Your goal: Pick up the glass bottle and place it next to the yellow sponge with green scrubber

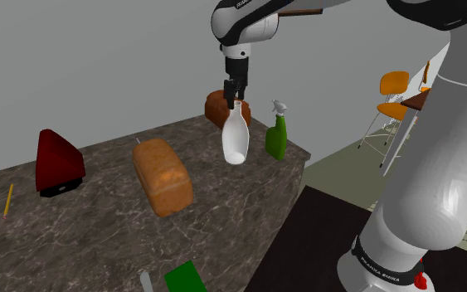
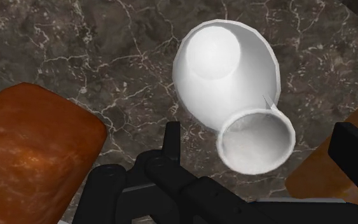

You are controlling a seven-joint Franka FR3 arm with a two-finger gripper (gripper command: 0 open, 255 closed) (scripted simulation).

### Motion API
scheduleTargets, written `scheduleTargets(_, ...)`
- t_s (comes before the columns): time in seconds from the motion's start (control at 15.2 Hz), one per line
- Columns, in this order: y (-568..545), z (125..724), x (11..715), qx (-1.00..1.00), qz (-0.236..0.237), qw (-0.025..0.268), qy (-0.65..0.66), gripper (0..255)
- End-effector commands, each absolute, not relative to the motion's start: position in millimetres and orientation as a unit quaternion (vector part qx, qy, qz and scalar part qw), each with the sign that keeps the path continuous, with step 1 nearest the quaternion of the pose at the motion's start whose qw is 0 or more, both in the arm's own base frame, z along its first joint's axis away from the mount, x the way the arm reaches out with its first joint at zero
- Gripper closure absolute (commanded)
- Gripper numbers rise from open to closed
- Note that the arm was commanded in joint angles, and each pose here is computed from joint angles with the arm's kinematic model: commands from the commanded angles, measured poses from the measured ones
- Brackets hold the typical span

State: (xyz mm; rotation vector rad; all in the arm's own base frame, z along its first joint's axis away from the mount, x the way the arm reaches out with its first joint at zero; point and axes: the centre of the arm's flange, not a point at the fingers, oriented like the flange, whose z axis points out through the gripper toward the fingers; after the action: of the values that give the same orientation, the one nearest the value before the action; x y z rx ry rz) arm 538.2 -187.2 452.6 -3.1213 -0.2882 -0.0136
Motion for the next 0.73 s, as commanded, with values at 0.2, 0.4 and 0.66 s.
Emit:
scheduleTargets(0.2,-187.1,429.0,537.9,-0.996,-0.004,0.003,-0.092,0)
scheduleTargets(0.4,-187.1,429.0,537.9,-0.996,-0.004,0.003,-0.092,0)
scheduleTargets(0.66,-187.1,429.0,537.9,-0.996,-0.004,0.003,-0.092,0)
